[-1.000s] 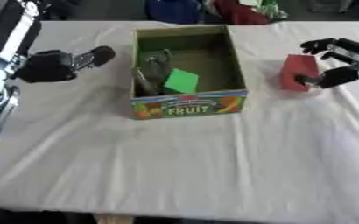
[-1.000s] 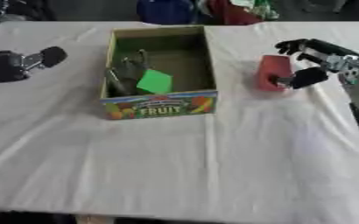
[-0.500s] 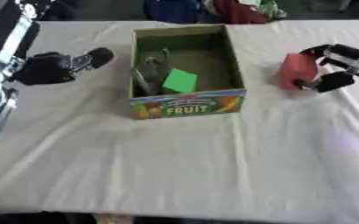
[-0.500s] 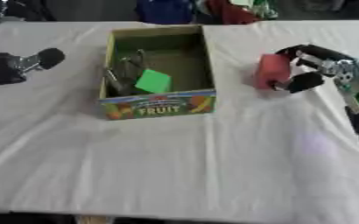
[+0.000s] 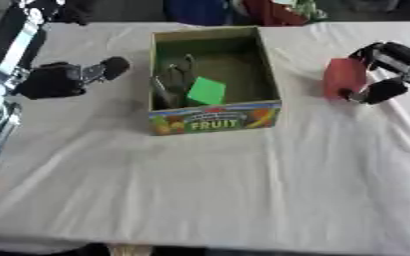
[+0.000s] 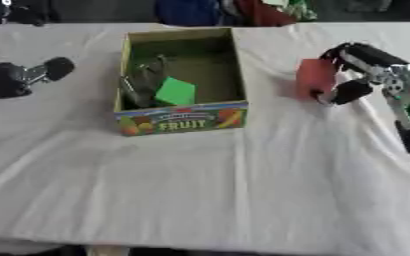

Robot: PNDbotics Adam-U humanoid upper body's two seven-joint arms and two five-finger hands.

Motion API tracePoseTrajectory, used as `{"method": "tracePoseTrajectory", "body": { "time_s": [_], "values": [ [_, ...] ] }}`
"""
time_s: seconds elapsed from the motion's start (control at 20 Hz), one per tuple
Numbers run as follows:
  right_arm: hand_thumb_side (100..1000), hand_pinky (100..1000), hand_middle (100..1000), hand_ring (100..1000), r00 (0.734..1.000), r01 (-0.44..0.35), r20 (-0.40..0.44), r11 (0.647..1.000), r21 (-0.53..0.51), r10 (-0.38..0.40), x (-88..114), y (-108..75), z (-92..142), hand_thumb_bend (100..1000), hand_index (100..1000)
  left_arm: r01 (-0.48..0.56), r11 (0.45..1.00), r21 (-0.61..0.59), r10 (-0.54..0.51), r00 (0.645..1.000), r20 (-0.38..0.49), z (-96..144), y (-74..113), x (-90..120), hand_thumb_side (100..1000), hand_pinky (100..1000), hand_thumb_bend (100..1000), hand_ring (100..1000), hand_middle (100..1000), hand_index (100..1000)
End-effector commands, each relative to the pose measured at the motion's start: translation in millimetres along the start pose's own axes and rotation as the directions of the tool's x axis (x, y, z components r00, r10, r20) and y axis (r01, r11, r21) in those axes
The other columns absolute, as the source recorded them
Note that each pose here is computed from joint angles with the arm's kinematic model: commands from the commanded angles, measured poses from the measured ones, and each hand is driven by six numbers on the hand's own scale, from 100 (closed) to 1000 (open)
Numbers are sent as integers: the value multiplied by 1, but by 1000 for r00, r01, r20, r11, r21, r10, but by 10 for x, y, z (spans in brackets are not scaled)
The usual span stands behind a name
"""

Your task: Pick up objects on the table and place them in the box.

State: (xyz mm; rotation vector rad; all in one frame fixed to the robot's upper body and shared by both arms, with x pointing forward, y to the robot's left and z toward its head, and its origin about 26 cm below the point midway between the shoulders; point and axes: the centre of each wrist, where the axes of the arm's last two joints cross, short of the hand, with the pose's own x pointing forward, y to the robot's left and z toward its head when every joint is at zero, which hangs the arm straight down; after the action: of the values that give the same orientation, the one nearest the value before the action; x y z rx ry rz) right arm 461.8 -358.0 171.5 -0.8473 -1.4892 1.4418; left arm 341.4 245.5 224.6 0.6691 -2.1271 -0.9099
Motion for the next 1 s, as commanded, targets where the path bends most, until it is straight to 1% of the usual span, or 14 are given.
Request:
{"method": "tracePoseTrajectory", "body": {
  "time_s": [0.05,0.25,0.3,0.35,0.4,0.55,0.65,0.75,0.9,1.0],
  "values": [
    [100,660,370,637,996,-57,69,994,-90,63,107,-400,35,114,632,12,1000,25,-12,1000,8,-16,86,8,637,779,742,681,689,813],
    [100,654,368,628,976,-45,203,985,-169,80,422,-707,16,103,636,8,1000,28,-8,1000,10,-10,82,8,638,778,733,678,687,812],
    [100,655,369,627,966,-44,241,982,-185,88,521,-783,2,103,637,5,999,33,-6,1000,19,-17,88,24,638,776,728,677,686,811],
    [100,656,370,626,956,-40,277,979,-199,95,620,-852,-15,104,638,1,999,40,-3,1000,30,-27,99,48,696,774,728,676,686,810],
    [100,656,371,626,946,-34,309,977,-210,99,714,-915,-36,102,638,-3,999,48,1,999,43,-40,112,77,637,773,722,675,686,808],
    [100,658,375,626,924,-16,369,976,-215,97,939,-1021,-131,100,640,-22,998,64,17,997,80,-79,134,170,636,772,715,675,686,807],
    [100,660,376,627,920,-13,383,982,-190,87,1044,-1001,-239,100,641,-45,996,71,37,993,113,-117,132,254,635,771,712,676,686,806],
    [100,658,378,627,921,-10,383,987,-158,71,1112,-934,-357,100,646,-73,995,75,61,987,148,-157,120,345,635,770,712,676,686,806],
    [100,661,391,630,927,-4,374,995,-104,42,1188,-758,-536,100,660,-108,991,78,92,977,191,-200,107,456,635,770,710,677,686,806],
    [100,663,410,634,930,-7,367,998,-67,32,1231,-623,-635,100,679,-122,990,77,104,973,205,-216,103,496,636,769,708,676,686,806]
  ]
}}
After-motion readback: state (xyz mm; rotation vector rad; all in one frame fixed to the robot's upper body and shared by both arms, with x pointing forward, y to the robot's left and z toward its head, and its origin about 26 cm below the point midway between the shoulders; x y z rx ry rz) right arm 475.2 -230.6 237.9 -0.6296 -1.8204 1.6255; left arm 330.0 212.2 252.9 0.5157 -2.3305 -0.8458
